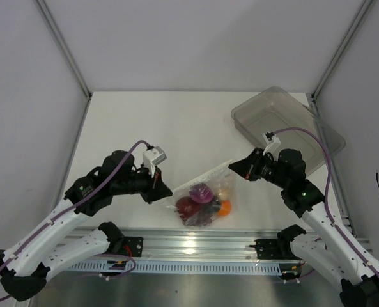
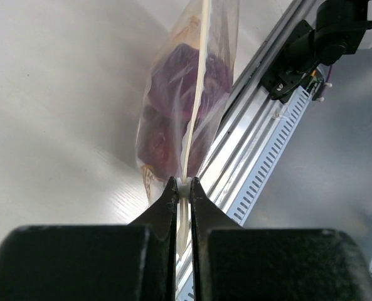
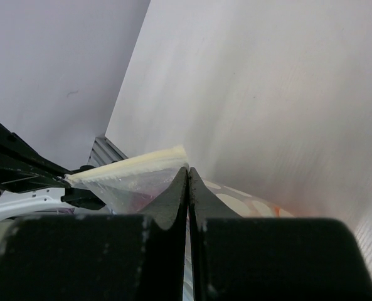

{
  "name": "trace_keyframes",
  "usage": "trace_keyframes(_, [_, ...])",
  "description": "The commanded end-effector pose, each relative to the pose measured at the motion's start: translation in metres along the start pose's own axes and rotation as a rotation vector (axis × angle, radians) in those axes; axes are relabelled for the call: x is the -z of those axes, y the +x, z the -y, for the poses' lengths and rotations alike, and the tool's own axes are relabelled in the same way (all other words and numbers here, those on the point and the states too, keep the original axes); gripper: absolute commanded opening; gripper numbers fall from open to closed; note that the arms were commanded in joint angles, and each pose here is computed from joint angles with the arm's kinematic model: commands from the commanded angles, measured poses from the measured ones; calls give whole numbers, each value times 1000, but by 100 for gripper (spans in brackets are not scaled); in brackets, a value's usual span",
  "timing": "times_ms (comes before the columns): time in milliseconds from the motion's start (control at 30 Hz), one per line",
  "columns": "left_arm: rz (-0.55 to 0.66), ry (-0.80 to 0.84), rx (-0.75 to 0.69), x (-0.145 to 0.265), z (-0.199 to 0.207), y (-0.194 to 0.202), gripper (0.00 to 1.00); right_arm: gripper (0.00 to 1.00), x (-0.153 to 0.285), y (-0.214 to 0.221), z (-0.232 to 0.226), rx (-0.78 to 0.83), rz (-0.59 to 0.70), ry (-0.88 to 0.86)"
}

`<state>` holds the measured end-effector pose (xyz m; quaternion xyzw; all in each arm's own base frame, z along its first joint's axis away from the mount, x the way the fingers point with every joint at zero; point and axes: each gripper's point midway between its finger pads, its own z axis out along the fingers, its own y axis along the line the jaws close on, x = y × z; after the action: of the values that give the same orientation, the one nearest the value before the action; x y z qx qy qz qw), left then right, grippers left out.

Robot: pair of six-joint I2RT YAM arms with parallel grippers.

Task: Place the food in the zip-top bag and seal the zipper
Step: Zip the zipper food storage bag at the center of the board.

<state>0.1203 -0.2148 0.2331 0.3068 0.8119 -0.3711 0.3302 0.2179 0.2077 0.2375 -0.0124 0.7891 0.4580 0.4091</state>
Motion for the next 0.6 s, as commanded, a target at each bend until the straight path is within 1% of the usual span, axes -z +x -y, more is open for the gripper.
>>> trace_keyframes(0, [-14,-68,46,10,-10,14,1,0,-1,-12,4,23,42,8])
trace_keyframes(200, [5,-92,67,19,-11,17,1,0,-6,-13,6,18,28,-1])
trace_keyframes(267, [22,-125,75,24,-14,16,1,0,-7,-14,6,20,27,-2])
trace_keyframes(567, [18,-190,133,33,-21,21,1,0,-7,-15,11,18,22,3])
